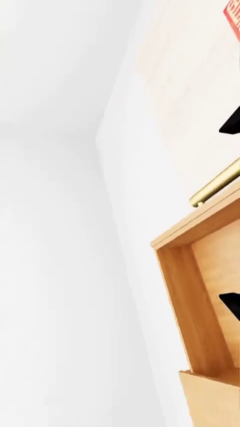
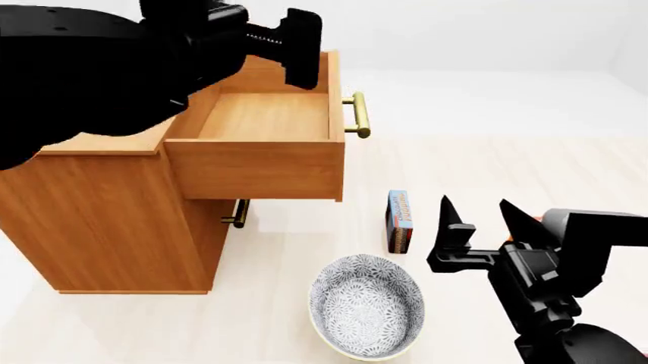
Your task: Put the chocolate pudding in the top drawer of the cabinet and close it.
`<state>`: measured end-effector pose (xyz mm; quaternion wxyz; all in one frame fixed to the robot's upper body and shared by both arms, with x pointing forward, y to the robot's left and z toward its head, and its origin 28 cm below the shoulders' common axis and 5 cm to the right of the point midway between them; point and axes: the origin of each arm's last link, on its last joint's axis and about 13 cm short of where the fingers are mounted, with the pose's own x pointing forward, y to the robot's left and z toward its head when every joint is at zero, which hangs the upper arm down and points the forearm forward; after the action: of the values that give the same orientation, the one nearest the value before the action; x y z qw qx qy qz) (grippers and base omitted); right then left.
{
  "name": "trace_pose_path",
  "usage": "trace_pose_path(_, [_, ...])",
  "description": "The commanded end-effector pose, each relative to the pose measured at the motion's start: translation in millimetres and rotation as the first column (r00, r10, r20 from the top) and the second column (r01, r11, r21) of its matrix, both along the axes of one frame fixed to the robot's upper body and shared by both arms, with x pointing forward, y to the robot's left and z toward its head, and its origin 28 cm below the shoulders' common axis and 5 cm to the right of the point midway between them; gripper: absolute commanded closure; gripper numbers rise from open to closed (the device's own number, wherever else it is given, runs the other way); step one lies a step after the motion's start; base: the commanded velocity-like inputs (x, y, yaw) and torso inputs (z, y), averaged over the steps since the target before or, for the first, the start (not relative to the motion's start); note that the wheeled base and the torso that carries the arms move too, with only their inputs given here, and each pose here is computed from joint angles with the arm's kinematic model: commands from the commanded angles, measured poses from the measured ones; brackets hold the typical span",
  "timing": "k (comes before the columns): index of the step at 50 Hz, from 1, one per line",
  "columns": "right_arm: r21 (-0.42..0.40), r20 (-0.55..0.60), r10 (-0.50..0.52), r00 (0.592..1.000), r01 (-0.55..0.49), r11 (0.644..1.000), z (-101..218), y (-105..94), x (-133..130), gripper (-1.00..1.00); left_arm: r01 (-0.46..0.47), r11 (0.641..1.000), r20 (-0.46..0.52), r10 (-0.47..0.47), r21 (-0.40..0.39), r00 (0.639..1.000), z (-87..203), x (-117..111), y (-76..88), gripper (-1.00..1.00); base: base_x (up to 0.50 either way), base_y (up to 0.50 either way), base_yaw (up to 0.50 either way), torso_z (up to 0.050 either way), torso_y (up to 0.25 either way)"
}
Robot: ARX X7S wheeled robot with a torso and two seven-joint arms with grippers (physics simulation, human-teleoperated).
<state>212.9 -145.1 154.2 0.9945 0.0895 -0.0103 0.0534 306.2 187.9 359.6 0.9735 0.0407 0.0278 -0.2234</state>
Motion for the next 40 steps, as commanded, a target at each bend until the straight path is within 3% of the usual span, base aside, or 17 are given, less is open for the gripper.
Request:
trace_pose_path(1, [-0.023, -0.015, -0.022, 1.000, 0.021, 1.000, 1.7, 4.3, 3.2, -1.00, -0.012, 1.000, 0.223, 0.011, 0.003, 0.975, -20.3, -57.2, 22.3, -1.00, 0.00, 0.00, 0.00, 0.000, 0.000])
trace_pose_path(6, [-0.133, -0.038, -0.086, 0.996, 0.081, 0.988, -0.5, 11.7, 7.3, -1.00, 0.032, 0.999, 0.241, -0.031, -0.002, 0.970, -37.3, -87.2, 31.8, -1.00, 0.00, 0.00, 0.00, 0.000, 0.000])
trace_pose_path(14, [-0.152, -0.077, -0.009, 0.997, -0.003, 0.988, 5.0, 17.9, 22.1, -1.00, 0.031, 0.999, 0.321, -0.033, 0.013, 0.947, -57.5, -128.3, 47.0, -1.00, 0.00, 0.00, 0.00, 0.000, 0.000])
trace_pose_path(23, [-0.134, -0.177, 0.072, 0.982, -0.097, 0.986, 12.3, 23.5, 46.2, -1.00, 0.015, 0.999, 0.347, -0.003, -0.032, 0.938, -64.6, -152.3, 60.3, -1.00, 0.00, 0.00, 0.00, 0.000, 0.000])
trace_pose_path(32, [-0.130, -0.231, 0.063, 0.971, -0.095, 0.987, 15.5, 24.1, 74.8, -1.00, -0.015, 0.999, 0.394, 0.025, -0.029, 0.919, -70.3, -170.8, 68.3, -1.00, 0.00, 0.00, 0.00, 0.000, 0.000])
trace_pose_path(40, [-0.146, -0.269, 0.039, 0.962, -0.081, 0.986, 16.8, 24.8, 106.2, -1.00, -0.094, 0.991, 0.427, 0.127, -0.098, 0.895, -74.7, -176.8, 77.0, -1.00, 0.00, 0.00, 0.00, 0.000, 0.000])
